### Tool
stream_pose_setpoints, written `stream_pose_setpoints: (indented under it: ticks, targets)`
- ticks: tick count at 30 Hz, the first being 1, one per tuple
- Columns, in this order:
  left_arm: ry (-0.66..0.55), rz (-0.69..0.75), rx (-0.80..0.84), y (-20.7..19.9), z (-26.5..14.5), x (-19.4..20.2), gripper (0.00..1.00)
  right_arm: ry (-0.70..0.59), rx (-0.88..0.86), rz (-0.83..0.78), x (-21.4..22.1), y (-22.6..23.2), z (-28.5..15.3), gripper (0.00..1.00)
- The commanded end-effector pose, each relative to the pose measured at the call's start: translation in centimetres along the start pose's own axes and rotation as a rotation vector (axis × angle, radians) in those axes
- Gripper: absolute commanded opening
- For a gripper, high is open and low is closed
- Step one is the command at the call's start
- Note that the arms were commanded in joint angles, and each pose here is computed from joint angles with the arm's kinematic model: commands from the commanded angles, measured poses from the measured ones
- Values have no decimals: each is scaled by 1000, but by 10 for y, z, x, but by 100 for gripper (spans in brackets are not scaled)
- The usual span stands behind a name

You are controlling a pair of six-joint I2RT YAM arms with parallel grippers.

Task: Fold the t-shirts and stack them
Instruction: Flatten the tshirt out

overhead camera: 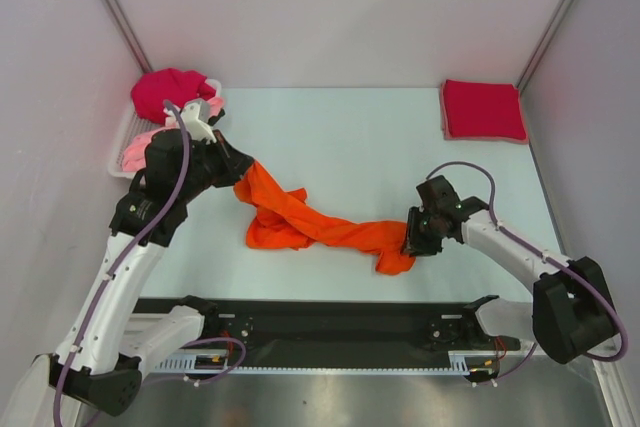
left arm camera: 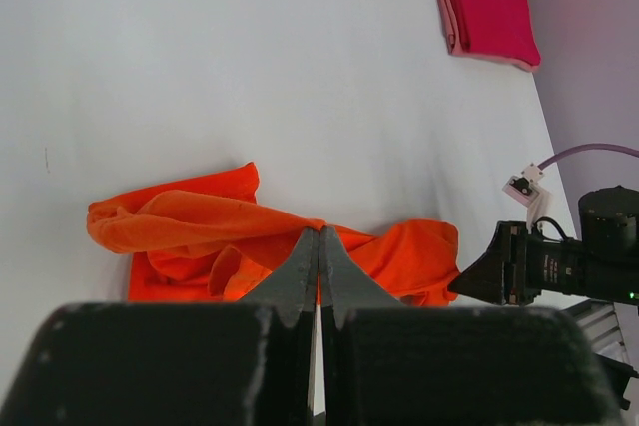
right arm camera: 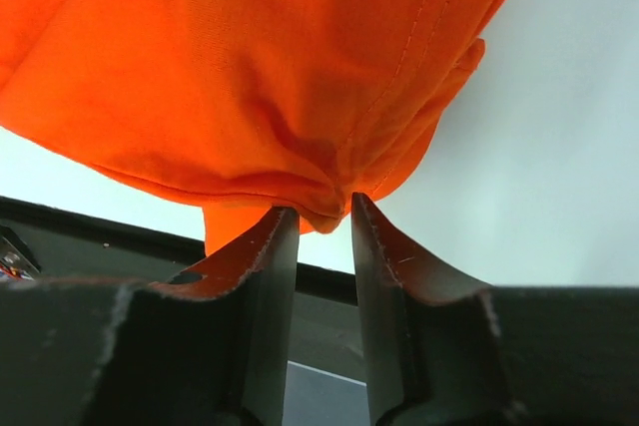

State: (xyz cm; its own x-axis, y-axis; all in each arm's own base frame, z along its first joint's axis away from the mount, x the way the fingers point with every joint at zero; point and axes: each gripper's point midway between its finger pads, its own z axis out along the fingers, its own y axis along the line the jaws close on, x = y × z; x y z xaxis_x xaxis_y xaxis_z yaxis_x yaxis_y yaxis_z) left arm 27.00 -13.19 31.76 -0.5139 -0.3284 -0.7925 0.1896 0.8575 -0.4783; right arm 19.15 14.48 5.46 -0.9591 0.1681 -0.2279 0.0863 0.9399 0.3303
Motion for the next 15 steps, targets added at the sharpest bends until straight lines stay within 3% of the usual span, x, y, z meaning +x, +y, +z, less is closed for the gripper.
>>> stream_pose_setpoints:
  ticks: [1,6,7,9,10,15]
  targets:
    - [-50,-13,27,-9,-7,-12,0,-50,-10,-11,-9,4,3,34]
    - [-61,-15,24,-9,-9,-16,0,-41,26,-23,-9,-2,10,35]
    - [-63,-20,24,-10,-9,-16,0,-39,28,-22,-10,-2,10,32]
    - [-73,-26,26,-12,-10,-21,0,-17,35,-23,-6,-2,8,5]
    - [-83,-30,29,-14,-12,-24,0,-18,41,-24,-7,-2,4,0]
    - [-213,-9,41,-31,-29,-71,0,-164,108,-73,-35,3,-52,0]
